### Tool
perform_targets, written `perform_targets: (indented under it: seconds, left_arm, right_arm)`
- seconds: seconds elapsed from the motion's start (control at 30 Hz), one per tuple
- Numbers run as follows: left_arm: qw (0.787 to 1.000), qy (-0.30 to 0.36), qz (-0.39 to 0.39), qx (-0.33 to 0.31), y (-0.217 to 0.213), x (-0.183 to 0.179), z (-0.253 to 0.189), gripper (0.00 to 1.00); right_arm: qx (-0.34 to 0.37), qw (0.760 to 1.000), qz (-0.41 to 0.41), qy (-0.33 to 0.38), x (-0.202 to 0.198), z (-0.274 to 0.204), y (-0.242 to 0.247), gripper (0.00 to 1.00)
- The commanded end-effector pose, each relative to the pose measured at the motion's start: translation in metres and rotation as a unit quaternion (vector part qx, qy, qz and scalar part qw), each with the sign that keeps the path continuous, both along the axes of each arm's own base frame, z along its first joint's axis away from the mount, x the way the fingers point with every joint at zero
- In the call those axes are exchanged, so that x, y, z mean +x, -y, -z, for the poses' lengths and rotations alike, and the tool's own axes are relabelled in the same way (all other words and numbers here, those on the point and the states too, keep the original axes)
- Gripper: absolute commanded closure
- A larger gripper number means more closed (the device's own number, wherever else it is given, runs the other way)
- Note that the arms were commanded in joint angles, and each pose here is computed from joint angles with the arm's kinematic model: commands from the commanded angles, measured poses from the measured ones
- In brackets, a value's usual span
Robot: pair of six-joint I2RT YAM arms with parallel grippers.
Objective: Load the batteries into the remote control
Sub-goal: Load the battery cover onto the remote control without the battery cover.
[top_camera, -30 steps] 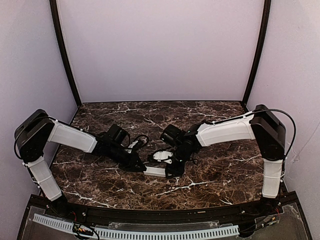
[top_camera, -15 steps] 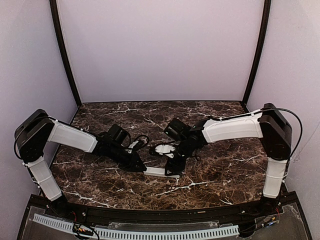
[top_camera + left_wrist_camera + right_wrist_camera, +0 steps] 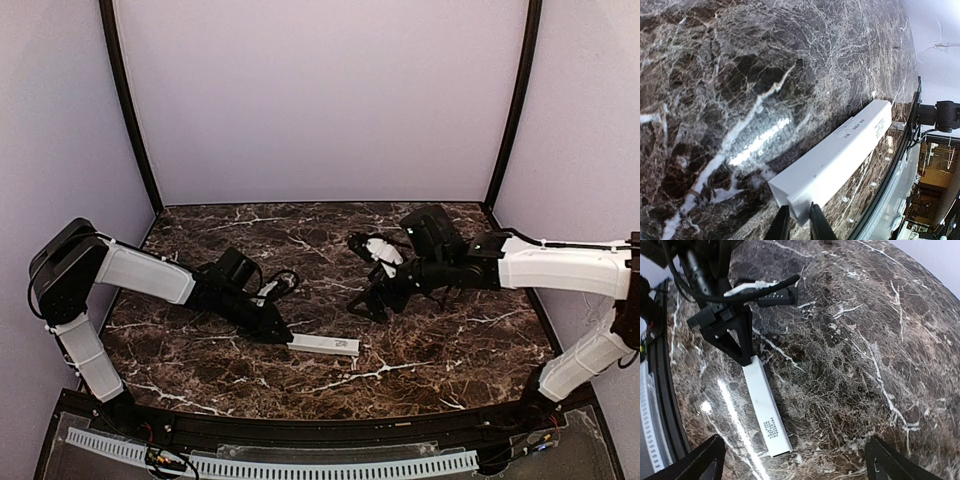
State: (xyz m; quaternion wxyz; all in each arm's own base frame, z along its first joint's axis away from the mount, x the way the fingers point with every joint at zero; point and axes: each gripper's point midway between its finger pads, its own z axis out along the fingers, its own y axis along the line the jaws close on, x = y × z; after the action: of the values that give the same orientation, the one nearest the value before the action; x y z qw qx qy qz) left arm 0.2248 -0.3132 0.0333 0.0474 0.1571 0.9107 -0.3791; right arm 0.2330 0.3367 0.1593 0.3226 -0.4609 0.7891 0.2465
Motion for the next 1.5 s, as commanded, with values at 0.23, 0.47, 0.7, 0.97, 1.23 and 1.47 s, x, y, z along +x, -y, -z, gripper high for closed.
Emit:
perform_targets:
  seconds: [0.23,0.47,0.7,0.97,1.23,1.47]
  left_arm:
    - [0.998,-0.015,-0.001,0.068,-0.019,-0.012,0.023,0.87]
    - [0.998,-0.013,0.000,0.069,-0.020,-0.013,0.023,0.88]
    - [0.997,-0.014,0.001,0.070,-0.021,-0.014,0.024,0.89]
    - [0.997,-0.014,0.000,0.071,-0.021,-0.015,0.025,0.90]
    - [0.997,-0.015,-0.003,0.075,-0.022,-0.014,0.026,0.93]
    - [0.997,-0.017,-0.003,0.076,-0.022,-0.014,0.028,0.93]
  right_arm:
    - [0.057,0.964,0.128,-0.225,-0.017,0.046,0.025,0.36]
    - [0.049,0.941,0.171,-0.288,-0.021,0.080,0.024,0.52]
    - [0.059,0.925,0.159,-0.339,-0.027,0.103,0.010,0.57]
    - [0.055,0.920,0.160,-0.354,-0.029,0.117,0.006,0.62]
    - [0.052,0.919,0.145,-0.364,-0.036,0.121,-0.001,0.58]
    - [0.042,0.919,0.144,-0.363,-0.037,0.128,0.002,0.58]
